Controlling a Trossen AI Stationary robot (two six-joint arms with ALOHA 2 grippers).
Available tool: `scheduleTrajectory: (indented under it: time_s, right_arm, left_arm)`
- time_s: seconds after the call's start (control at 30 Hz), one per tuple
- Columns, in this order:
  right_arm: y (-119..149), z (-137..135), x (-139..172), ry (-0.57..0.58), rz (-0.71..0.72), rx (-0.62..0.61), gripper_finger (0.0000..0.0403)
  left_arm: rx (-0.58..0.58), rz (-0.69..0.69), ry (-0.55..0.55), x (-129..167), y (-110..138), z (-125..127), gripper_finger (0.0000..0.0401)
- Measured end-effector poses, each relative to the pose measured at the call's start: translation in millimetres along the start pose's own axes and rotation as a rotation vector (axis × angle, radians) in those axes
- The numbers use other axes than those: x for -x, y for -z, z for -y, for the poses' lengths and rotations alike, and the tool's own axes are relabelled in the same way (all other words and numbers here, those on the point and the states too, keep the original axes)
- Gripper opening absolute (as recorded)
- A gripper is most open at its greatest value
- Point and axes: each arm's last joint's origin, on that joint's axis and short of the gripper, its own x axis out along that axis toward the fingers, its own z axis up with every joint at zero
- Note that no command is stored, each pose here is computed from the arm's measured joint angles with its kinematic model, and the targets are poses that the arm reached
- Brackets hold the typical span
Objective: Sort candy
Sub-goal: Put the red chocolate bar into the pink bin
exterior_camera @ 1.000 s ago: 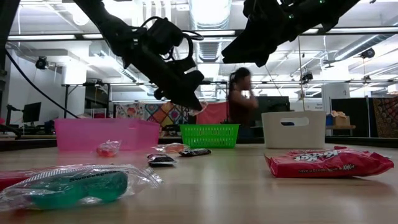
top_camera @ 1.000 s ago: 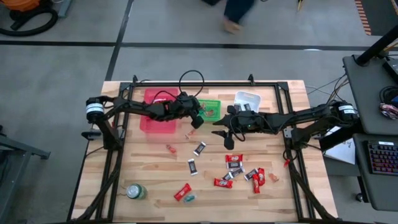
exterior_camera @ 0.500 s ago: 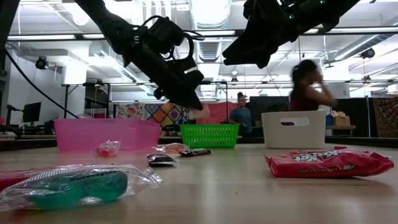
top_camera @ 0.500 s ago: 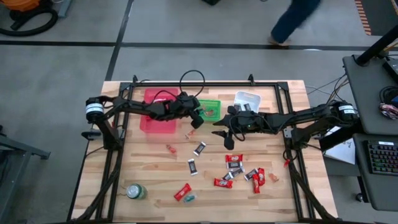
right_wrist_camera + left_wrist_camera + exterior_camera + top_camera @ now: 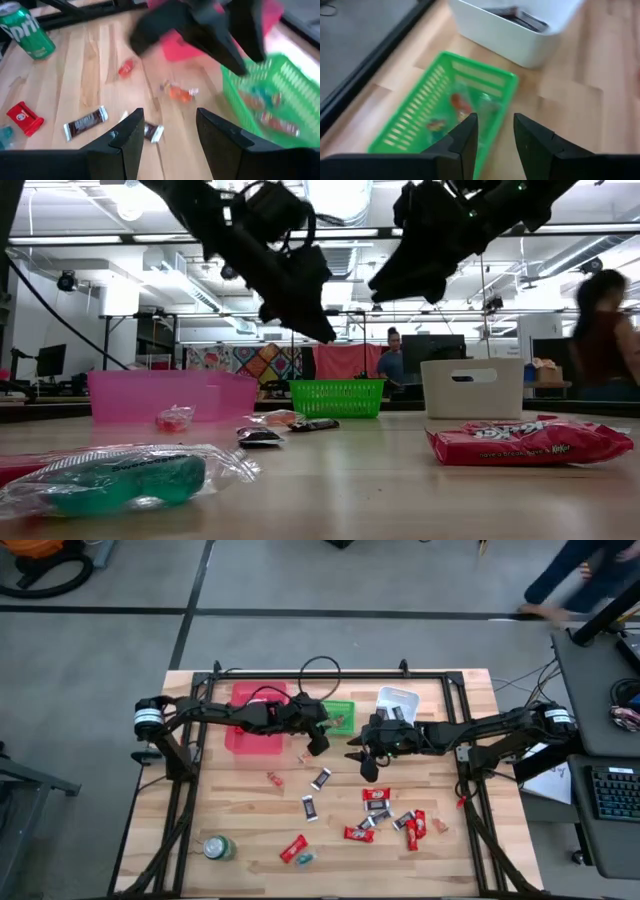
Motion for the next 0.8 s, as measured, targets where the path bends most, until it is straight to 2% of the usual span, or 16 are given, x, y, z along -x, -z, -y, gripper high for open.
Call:
scheduleTrajectory:
  time_s: [0.13,0.23,0.33,0.5,0.67,0.8]
  right_arm:
    - [7,0,0,-0.004,-0.072,-0.047,0.0171]
    - [11,-6,1,-0.073,-0.118,-0.057,0.0171]
    - [16,-16,3,-0.117,-0.157,-0.037,0.0171]
    - [26,-32,6,-0.154,-0.223,-0.009,0.0171]
    - [41,-50,12,-0.19,-0.313,0.063,0.0171]
    - [58,-61,16,-0.168,-0.335,0.122,0.0171]
  left_arm:
    - [-0.052,-0.064,0.043,12,-4,21,0.0104]
    - [-0.106,-0.1,0.081,19,-2,39,0.0102]
    - [-0.178,-0.144,0.118,26,6,57,0.0102]
    - [-0.235,-0.166,0.168,34,15,80,0.0102]
    - [-0.272,-0.135,0.223,51,16,101,0.0102]
    - [-0.312,-0.117,0.264,62,18,116,0.0102]
